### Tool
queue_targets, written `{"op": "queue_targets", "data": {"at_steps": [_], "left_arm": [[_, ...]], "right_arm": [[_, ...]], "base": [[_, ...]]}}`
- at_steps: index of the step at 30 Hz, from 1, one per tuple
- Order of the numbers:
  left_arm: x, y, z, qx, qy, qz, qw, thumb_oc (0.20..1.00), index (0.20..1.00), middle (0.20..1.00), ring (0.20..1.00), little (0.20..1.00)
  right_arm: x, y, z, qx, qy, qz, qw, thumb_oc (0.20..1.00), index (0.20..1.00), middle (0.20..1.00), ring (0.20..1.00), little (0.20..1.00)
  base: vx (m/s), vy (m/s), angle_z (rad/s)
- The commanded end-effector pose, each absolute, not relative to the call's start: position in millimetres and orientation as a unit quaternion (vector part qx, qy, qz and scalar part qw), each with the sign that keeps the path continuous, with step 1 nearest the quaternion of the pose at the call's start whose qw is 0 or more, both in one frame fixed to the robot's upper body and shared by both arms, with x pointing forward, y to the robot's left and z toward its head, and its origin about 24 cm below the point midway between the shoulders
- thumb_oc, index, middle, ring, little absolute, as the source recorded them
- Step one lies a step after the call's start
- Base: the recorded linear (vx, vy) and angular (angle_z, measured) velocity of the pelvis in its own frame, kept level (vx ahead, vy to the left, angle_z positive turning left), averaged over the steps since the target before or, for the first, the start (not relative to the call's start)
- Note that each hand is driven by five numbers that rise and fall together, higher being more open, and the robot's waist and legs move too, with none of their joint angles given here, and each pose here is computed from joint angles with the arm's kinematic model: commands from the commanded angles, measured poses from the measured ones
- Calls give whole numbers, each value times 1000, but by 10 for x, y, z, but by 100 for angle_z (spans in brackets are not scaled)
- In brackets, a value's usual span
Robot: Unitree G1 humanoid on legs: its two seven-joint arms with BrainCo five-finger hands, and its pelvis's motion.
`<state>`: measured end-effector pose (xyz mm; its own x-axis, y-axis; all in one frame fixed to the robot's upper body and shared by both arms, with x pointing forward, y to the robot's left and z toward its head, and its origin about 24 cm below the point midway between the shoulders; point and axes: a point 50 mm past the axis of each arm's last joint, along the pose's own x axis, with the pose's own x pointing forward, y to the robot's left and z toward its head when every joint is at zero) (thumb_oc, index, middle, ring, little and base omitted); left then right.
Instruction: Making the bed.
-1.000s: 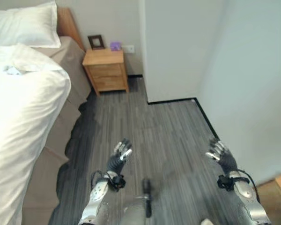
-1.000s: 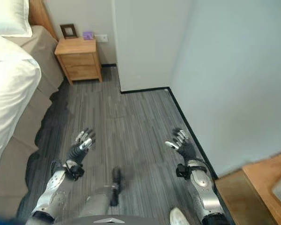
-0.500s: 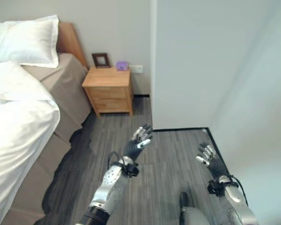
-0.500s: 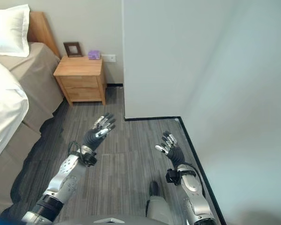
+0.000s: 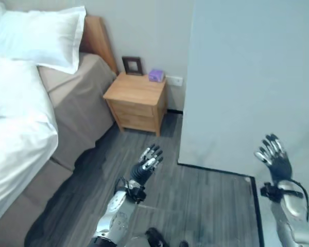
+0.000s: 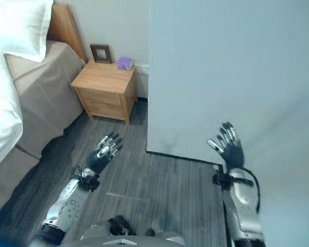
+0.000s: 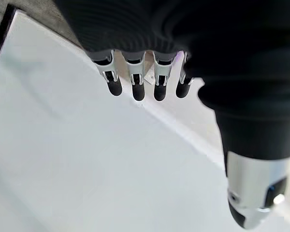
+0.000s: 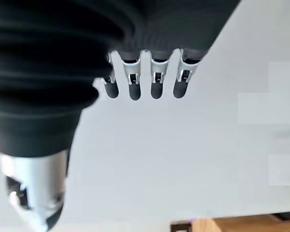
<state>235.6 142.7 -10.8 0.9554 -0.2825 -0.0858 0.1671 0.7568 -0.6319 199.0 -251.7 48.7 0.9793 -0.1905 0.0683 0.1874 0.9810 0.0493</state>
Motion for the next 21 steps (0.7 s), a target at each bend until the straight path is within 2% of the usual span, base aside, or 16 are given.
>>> {"op": "queue_targets", "data": {"at_steps": [1, 5, 9, 11, 15, 18, 21], "left_arm": [[2519, 1726, 272, -299, -10, -98, 949, 1000, 1000, 1000, 1000, 1000], [2524, 1932, 333, -248, -33, -66, 966, 1000, 1000, 1000, 1000, 1000], [2569, 1978, 291, -228, -33, -38, 972, 1000, 1000, 1000, 1000, 1000], [2568, 1948, 290, -220, -28, -55, 973, 1000, 1000, 1000, 1000, 1000], [2526, 1922, 206, -274, -21, -32, 961, 1000, 1000, 1000, 1000, 1000], [2461, 1947, 153, -264, -10, -10, 964, 1000, 1000, 1000, 1000, 1000], [2346, 1979, 29, -265, 15, 5, 964, 1000, 1000, 1000, 1000, 1000]], "right_arm": [[2178, -2367, 780, 23, -119, -37, 992, 1000, 1000, 1000, 1000, 1000], [2249, -2179, 633, 21, -80, 25, 996, 1000, 1000, 1000, 1000, 1000], [2227, -2064, 534, 55, -61, 61, 995, 1000, 1000, 1000, 1000, 1000], [2201, -2022, 480, 76, -48, 70, 994, 1000, 1000, 1000, 1000, 1000], [2215, -2091, 434, 48, -34, 66, 996, 1000, 1000, 1000, 1000, 1000], [2220, -2067, 421, 61, -32, 51, 996, 1000, 1000, 1000, 1000, 1000], [2143, -2057, 298, 80, -8, 40, 996, 1000, 1000, 1000, 1000, 1000]], "base": [[-159, 184, 102], [-55, -37, 139], [107, -72, 202], [35, -178, 138], [-81, -190, 201], [-39, -14, 137], [51, 48, 22]]}}
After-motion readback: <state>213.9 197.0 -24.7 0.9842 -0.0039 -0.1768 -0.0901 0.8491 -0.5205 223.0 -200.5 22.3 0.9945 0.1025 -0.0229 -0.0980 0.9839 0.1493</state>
